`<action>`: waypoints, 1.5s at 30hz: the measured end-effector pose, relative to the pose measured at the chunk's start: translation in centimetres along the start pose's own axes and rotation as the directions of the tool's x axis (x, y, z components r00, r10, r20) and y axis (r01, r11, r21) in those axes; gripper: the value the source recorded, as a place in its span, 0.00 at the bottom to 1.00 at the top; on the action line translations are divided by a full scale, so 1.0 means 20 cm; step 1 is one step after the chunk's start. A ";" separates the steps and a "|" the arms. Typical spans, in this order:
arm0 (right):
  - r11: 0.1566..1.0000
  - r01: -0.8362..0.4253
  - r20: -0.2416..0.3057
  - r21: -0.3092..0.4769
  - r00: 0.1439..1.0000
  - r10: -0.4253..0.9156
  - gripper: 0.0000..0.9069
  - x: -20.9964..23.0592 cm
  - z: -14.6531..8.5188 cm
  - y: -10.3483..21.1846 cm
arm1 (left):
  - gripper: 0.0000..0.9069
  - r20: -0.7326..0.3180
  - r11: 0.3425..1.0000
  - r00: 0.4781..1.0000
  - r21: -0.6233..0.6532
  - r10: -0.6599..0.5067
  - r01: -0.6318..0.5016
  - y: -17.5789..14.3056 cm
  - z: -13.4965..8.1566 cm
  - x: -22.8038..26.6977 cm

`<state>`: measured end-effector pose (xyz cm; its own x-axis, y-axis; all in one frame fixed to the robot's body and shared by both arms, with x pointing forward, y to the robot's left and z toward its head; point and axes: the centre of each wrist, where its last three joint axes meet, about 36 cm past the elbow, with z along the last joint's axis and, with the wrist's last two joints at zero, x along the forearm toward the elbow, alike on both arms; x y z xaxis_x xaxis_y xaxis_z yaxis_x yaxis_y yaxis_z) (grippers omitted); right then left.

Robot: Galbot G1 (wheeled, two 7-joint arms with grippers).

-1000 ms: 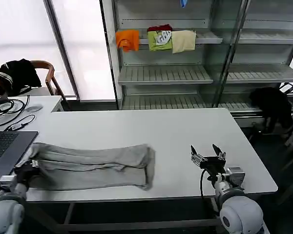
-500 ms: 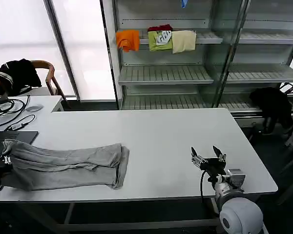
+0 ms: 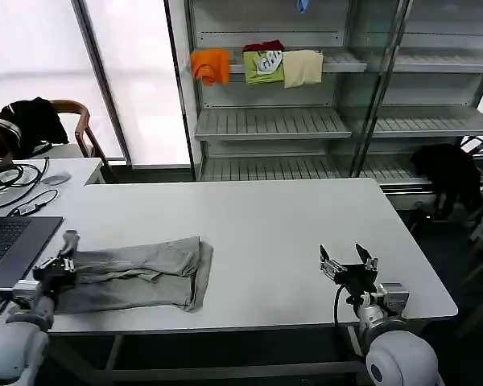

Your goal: Fold and organize the clothes.

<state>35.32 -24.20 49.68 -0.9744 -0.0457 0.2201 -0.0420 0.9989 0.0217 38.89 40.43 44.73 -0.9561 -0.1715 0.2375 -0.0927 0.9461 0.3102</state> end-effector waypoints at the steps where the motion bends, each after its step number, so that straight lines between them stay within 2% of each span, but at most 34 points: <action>1: 1.000 -0.001 0.000 0.000 1.000 0.001 1.00 0.00 0.00 0.00 | 0.01 0.000 1.000 1.000 0.001 0.010 -0.010 -0.04 -0.01 0.00; 8: 1.000 -0.004 -0.006 0.002 1.000 0.004 1.00 0.02 0.03 0.00 | 0.01 0.001 0.998 0.998 0.011 0.068 -0.068 -0.28 -0.06 0.03; 22: 1.000 -0.013 -0.012 0.006 1.000 0.013 1.00 0.07 0.05 0.02 | 0.01 0.023 0.986 0.986 0.031 0.165 -0.166 -0.62 -0.16 0.09; 36: 1.000 -0.013 -0.031 0.008 0.999 0.013 1.00 0.09 0.10 0.04 | 0.01 0.026 0.964 0.964 0.031 0.264 -0.265 -0.88 -0.22 0.12; 45: 1.000 -0.012 -0.047 0.014 0.999 0.012 1.00 0.09 0.14 0.05 | 0.01 0.005 0.955 0.956 0.035 0.294 -0.294 -0.98 -0.22 0.08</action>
<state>32.99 -23.16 47.28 -0.9635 -0.0338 0.2655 -0.0336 0.9994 0.0055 40.36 20.46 43.14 -0.9425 0.1151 0.3138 0.1825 0.9638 0.1944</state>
